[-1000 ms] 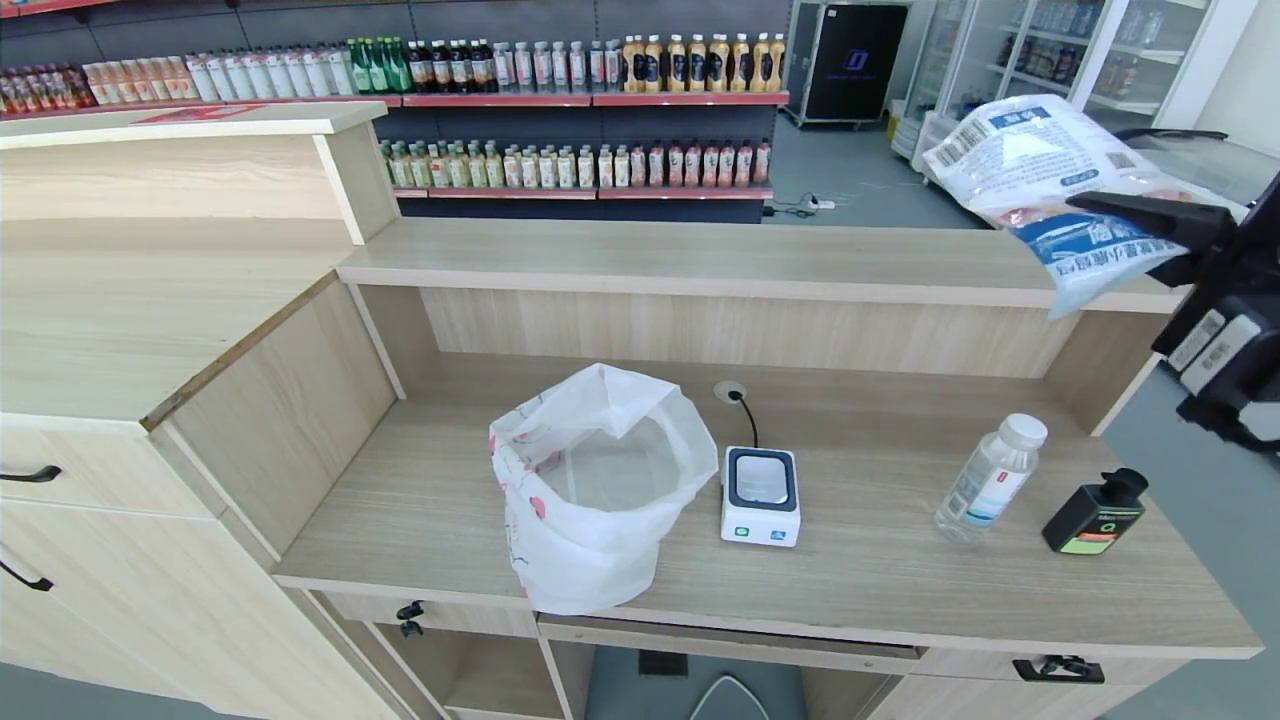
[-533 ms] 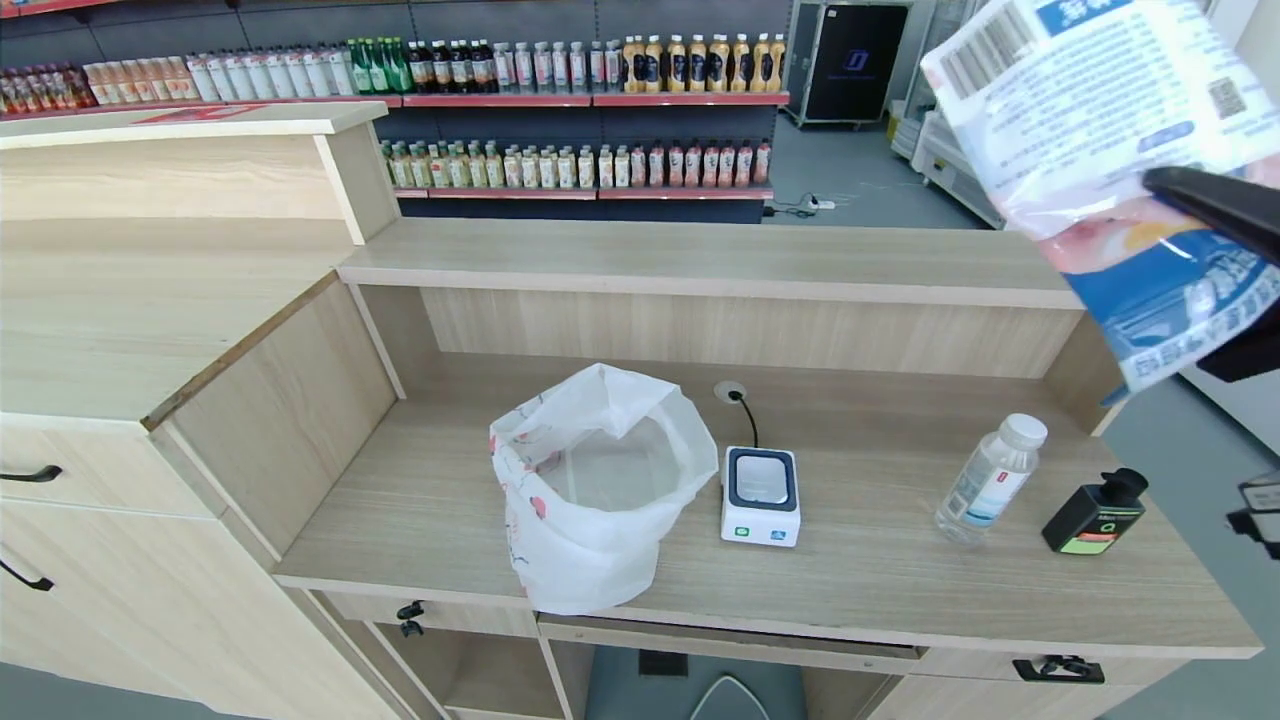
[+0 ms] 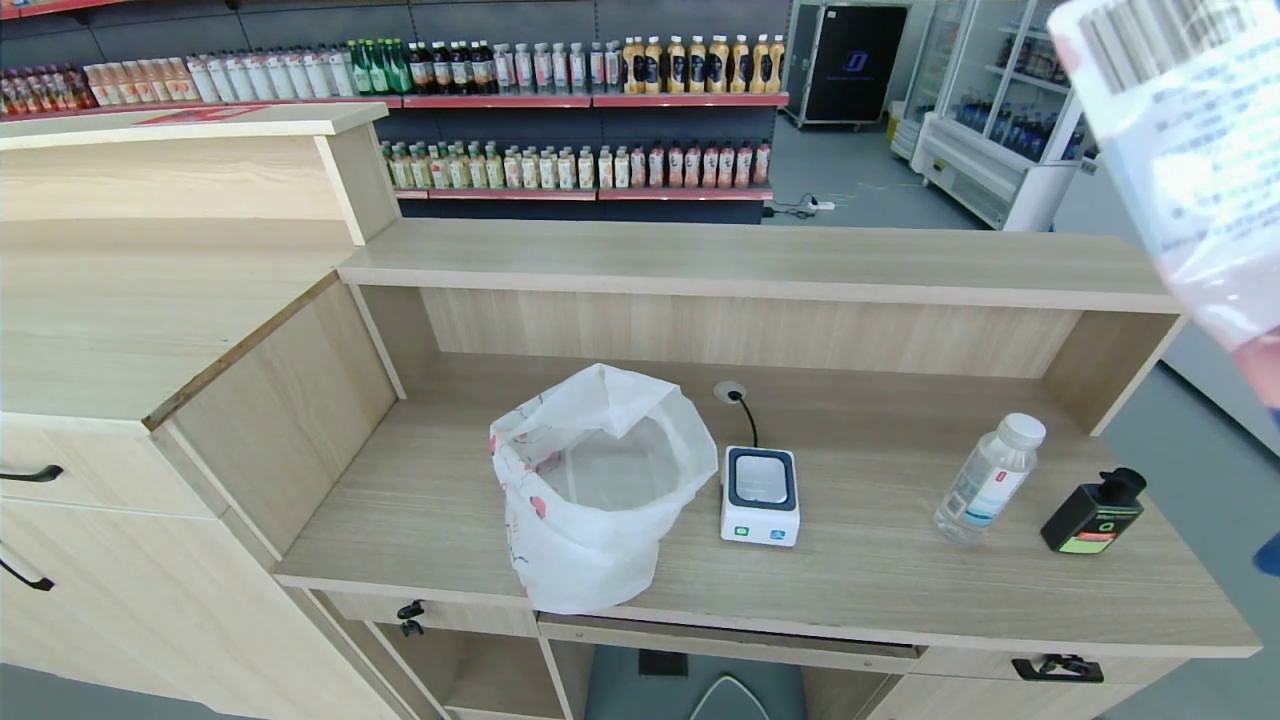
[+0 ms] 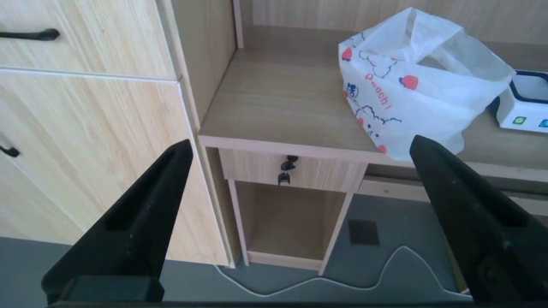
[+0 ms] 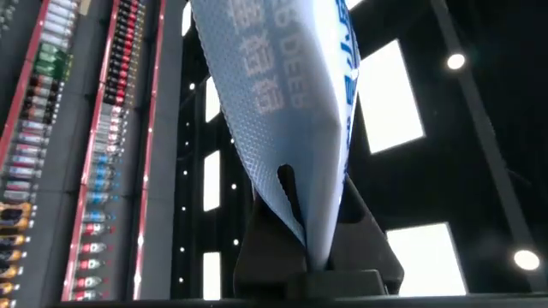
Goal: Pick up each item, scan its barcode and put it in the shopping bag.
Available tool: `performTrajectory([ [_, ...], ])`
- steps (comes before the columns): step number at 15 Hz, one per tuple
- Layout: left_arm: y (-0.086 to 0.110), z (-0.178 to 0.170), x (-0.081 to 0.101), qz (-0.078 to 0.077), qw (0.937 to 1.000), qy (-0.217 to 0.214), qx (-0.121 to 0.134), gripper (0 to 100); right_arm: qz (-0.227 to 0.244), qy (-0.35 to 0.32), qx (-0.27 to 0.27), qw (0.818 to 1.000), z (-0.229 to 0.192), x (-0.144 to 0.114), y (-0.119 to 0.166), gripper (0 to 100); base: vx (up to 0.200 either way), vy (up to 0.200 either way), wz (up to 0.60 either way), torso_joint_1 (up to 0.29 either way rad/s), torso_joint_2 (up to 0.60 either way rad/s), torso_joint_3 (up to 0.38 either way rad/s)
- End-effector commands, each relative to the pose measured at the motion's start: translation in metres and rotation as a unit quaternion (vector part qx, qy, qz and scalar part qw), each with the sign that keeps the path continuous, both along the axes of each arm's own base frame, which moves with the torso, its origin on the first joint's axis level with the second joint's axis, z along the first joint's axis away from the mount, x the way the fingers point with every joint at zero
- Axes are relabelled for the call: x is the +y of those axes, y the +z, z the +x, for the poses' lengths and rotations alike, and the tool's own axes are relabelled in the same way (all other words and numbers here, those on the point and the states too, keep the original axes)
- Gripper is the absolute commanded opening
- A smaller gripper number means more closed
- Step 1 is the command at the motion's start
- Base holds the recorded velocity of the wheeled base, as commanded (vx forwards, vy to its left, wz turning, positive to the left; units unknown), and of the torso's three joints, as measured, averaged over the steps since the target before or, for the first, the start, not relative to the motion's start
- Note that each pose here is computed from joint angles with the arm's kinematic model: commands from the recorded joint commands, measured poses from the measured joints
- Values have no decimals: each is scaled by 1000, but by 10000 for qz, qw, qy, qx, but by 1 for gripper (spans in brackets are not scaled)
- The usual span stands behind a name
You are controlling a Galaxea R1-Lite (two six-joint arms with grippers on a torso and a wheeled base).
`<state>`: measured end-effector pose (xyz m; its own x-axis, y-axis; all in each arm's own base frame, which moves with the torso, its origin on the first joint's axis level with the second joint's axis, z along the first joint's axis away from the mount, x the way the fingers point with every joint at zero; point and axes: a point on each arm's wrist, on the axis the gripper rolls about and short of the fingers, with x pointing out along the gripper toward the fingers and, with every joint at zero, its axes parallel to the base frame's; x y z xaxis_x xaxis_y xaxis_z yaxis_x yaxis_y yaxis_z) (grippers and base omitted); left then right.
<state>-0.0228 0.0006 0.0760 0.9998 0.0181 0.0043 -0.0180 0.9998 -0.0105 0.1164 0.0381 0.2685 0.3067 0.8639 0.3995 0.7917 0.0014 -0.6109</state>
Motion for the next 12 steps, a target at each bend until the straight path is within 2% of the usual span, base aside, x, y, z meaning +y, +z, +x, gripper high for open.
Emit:
performTrajectory([
  [1,0,0,0,-2,10000,2,-9,100,-69,48,320,9995,-2,1,-17,0,0,0,0,0,0,0],
  [8,0,0,0,-9,10000,2,-2,100,-290,834,554,9945,-34,12,-25,0,0,0,0,0,0,0],
  [12,0,0,0,-2,10000,2,-9,100,-305,973,588,9930,-53,8,-22,0,0,0,0,0,0,0],
])
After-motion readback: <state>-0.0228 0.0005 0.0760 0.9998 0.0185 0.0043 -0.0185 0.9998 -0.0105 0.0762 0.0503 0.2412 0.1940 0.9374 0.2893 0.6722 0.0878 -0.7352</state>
